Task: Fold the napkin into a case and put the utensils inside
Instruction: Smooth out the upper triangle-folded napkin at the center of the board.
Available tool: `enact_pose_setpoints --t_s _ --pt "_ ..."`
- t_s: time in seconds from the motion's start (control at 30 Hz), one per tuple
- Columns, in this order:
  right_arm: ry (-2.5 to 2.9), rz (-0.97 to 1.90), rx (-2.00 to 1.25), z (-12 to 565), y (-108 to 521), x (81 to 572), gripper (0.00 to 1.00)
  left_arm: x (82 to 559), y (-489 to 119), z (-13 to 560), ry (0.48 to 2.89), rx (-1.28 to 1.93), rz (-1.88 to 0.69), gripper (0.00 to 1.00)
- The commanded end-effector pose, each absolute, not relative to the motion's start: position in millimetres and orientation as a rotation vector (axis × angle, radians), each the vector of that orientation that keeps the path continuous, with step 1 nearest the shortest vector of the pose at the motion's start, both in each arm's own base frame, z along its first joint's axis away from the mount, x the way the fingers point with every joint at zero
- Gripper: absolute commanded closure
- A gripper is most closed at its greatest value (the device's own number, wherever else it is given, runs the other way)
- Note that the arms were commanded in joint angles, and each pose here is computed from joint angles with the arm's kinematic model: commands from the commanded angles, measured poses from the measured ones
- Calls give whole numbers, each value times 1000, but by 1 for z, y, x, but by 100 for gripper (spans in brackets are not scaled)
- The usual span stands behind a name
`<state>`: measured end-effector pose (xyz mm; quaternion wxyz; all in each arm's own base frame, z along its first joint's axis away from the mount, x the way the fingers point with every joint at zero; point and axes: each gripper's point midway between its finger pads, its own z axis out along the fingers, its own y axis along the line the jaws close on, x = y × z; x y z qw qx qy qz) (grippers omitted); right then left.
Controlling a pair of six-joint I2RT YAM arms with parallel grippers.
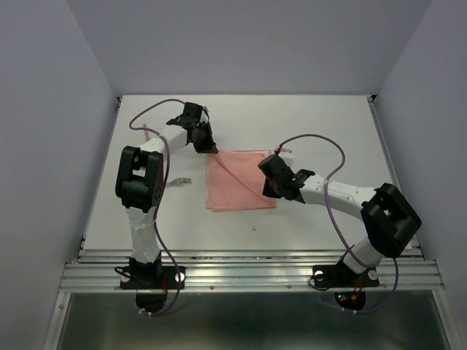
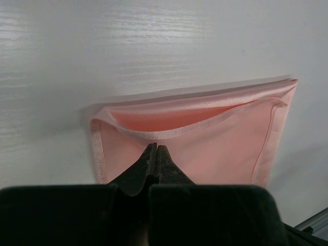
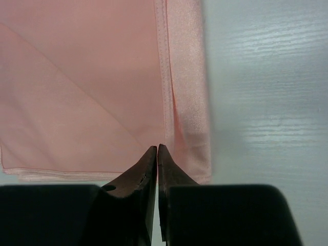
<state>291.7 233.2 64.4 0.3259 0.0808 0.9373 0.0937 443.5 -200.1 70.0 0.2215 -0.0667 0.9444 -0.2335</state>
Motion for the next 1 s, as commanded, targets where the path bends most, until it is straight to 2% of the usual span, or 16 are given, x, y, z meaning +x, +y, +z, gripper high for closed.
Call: enact_pose_setpoints --t_s 0.0,0.27,0.67,0.97 --pt "2452 232 224 63 235 291 93 455 -195 65 2610 -160 -587 100" --pt "2517 88 252 17 217 281 96 459 -185 45 2638 -190 -495 100" --pt "2457 152 190 54 229 283 97 458 -180 88 2539 -203 -478 100" --pt "2498 104 230 30 221 266 99 440 -181 78 2565 -191 -467 100"
